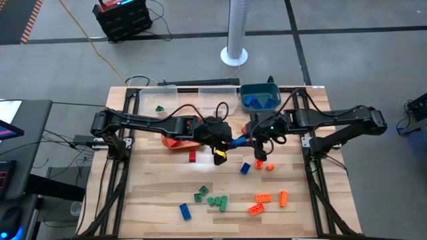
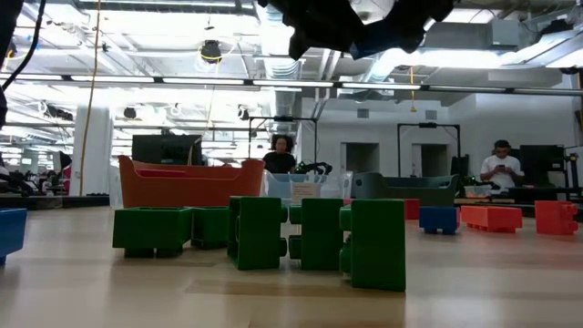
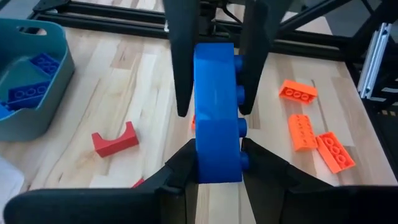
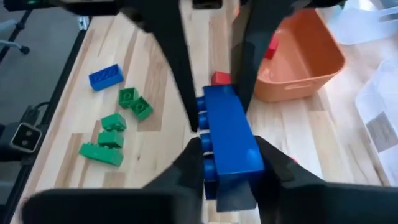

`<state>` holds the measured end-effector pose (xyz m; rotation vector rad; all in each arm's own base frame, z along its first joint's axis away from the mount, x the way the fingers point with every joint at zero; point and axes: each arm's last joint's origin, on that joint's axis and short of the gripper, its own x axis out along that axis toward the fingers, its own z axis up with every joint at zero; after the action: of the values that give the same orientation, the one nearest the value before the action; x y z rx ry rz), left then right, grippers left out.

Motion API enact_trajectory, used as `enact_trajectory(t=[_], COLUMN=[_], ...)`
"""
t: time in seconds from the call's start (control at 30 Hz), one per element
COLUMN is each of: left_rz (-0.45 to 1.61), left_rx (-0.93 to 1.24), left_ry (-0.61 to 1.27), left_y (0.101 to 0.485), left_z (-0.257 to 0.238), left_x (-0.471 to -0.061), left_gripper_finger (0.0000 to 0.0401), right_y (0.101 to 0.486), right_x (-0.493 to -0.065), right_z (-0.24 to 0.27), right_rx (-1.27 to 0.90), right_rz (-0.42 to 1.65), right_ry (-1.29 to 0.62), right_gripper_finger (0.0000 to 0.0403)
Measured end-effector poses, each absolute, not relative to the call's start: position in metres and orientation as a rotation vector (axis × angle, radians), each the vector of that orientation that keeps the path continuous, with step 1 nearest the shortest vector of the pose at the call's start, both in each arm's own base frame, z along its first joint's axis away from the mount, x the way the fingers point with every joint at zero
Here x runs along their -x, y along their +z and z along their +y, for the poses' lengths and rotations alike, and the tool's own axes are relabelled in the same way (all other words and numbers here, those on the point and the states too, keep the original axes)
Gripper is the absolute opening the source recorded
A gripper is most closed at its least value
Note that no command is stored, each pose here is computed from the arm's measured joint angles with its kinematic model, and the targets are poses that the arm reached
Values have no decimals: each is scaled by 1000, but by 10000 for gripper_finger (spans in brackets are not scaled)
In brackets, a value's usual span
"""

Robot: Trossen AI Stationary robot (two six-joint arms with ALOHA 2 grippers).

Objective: Sort blocks
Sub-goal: Put the blue game piece into the blue bin, then put the green game piece into the left transparent bin

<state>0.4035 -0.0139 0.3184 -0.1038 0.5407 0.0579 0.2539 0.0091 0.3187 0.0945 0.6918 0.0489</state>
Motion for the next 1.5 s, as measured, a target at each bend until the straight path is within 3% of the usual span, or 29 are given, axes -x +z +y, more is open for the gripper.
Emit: enact_trajectory(t=[0.17, 0.4, 0.5, 0.73, 1.03, 1.13, 1.33, 1.5], left_rz=[573, 750, 820, 845, 894, 915, 1024, 1104], left_rx=[150, 286, 349, 472, 395, 419, 438, 436], left_ry=[111, 244, 275, 322, 366, 351, 346, 253], left_y=[315, 303, 303, 301, 312, 316, 316, 314], left_z=[-12, 3, 6, -3, -53, -68, -94, -112], left_x=[-402, -387, -377, -375, -348, -338, -317, -309], left_gripper_finger=[107, 188, 212, 214, 202, 201, 201, 201], right_y=[319, 310, 301, 286, 261, 248, 232, 247], right_x=[-253, -244, -236, -222, -192, -192, -198, -199], right_z=[8, 0, -18, -93, -176, -191, -210, -210], right_rx=[-84, -96, -103, -244, -444, -427, -439, -423], right_rz=[695, 829, 946, 1051, 1121, 1158, 1139, 1110], right_ry=[57, 45, -68, -432, -721, -708, -682, -686], right_gripper_finger=[79, 79, 83, 87, 94, 117, 205, 246])
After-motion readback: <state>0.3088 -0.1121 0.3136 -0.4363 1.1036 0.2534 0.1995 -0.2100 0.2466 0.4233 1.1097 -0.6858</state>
